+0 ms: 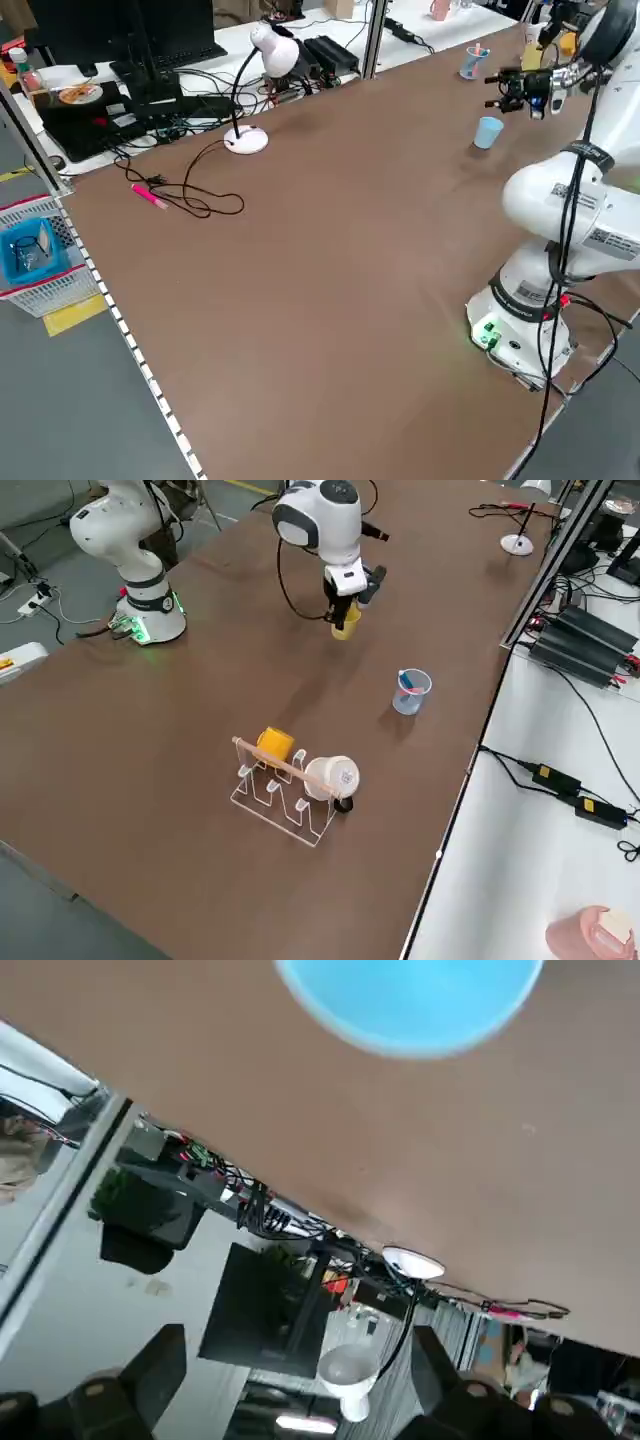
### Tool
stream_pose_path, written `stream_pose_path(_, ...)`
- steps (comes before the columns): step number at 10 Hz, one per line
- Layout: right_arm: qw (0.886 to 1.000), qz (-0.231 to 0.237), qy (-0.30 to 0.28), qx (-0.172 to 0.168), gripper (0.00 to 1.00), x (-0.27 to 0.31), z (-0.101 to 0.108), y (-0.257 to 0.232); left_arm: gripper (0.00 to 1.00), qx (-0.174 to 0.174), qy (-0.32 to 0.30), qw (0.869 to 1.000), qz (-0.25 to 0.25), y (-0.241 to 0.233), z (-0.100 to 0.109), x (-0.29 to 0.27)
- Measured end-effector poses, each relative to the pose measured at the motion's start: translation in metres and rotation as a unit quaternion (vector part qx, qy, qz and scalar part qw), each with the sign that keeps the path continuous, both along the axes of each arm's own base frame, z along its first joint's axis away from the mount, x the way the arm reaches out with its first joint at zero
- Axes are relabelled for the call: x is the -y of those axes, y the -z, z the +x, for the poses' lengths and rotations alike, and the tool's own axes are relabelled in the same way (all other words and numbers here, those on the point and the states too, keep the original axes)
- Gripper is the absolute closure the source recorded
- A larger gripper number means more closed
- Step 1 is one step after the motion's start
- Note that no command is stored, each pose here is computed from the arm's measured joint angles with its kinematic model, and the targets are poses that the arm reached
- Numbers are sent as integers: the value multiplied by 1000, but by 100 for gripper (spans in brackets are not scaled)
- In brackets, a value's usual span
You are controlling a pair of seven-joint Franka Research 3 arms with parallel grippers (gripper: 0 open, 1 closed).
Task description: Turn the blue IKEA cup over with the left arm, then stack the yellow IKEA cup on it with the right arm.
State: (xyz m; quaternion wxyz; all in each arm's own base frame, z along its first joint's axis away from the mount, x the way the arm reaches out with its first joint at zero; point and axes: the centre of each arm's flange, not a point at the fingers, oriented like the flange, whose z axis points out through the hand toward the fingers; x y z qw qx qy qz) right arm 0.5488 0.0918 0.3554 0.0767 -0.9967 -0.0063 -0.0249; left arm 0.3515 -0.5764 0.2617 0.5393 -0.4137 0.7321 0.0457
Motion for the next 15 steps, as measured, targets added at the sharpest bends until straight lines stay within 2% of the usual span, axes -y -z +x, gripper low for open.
stream_pose_path(3, 999, 12, 29, 7, 96, -76, -4, -21, 1, -15, -23, 996, -79, -73, 60, -91)
stream_pose_path(5, 999, 24, 45, 5, 96, -136, -13, -27, 1, -10, -44, 989, -142, -120, 94, -165)
stream_pose_path(6, 998, 31, 50, 6, 96, -164, -18, -25, 1, -7, -70, 979, -189, -145, 113, -200)
stream_pose_path(7, 998, 39, 55, 8, 96, -189, -24, -18, 1, -6, -101, 965, -244, -170, 131, -234)
stream_pose_path(8, 997, 43, 62, 7, 96, -210, -31, -6, 1, -3, -133, 946, -296, -194, 147, -266)
stream_pose_path(9, 997, 40, 71, 6, 96, -228, -38, 8, 1, -5, -179, 919, -350, -212, 159, -295)
stream_pose_path(11, 996, 37, 84, -3, 96, -265, -58, 24, 1, -19, -285, 842, -457, -242, 176, -344)
stream_pose_path(12, 995, 40, 88, -7, 96, -281, -69, 22, 1, -27, -348, 791, -503, -257, 180, -360)
stream_pose_path(13, 995, 44, 90, -11, 96, -292, -77, 20, 1, -32, -425, 728, -537, -273, 182, -376)
stream_pose_path(14, 995, 46, 91, -13, 96, -300, -83, 18, 1, -21, -500, 663, -557, -288, 186, -394)
stream_pose_path(15, 995, 46, 92, -15, 96, -304, -87, 17, 1, 2, -571, 593, -569, -303, 188, -411)
